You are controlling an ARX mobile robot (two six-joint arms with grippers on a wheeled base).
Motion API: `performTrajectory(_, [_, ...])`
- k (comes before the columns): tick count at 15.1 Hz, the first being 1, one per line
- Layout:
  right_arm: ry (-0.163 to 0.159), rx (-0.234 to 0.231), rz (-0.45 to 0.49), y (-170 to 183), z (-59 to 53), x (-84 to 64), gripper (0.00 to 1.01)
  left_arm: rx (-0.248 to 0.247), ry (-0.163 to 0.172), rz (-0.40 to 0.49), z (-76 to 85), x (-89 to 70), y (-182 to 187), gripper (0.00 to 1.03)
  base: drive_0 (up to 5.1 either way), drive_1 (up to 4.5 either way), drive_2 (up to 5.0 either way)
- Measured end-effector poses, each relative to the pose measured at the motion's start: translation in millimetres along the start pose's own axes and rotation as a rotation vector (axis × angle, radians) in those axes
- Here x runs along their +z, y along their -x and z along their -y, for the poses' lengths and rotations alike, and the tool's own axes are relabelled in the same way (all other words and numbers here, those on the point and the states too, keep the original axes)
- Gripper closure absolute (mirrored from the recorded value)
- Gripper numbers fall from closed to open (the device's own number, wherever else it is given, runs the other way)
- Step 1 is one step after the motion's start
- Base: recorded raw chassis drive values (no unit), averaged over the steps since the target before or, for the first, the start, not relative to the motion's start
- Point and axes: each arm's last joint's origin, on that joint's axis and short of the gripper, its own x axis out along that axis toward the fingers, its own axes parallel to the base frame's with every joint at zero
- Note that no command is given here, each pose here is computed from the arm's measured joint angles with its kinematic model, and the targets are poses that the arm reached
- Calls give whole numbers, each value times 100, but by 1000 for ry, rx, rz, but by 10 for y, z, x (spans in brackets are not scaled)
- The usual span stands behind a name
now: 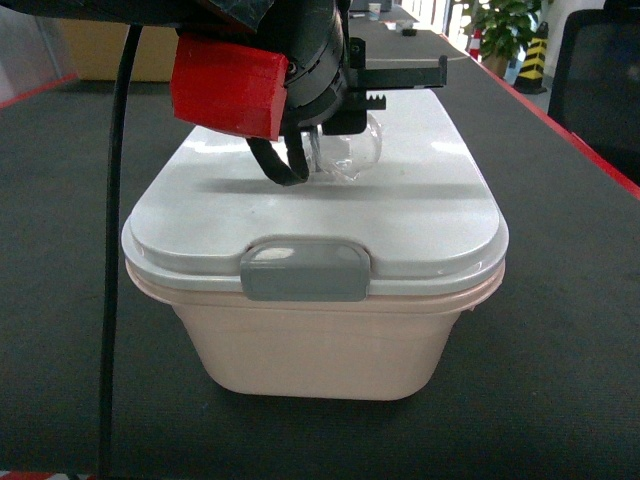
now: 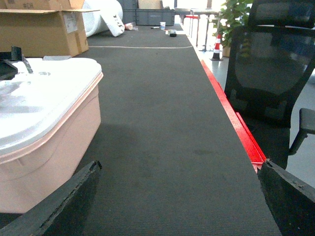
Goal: Pick capacitor and pack into box
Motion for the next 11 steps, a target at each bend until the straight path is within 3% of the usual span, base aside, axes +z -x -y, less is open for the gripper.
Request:
performTrajectory(2, [0,0,0,0,0,0,3,0,-5,-18,4,-20,-12,101,0,0,0])
performTrajectory(5, [0,0,0,0,0,0,3,-52,15,42,24,30,112,72,0,0,0])
performTrajectory(8, [0,0,0,0,0,0,3,-84,52,167,-39,294,374,43,0,0,0])
performTrajectory(11, [0,0,0,0,0,0,3,-94,79,370,-312,486,741,11,0,0,0])
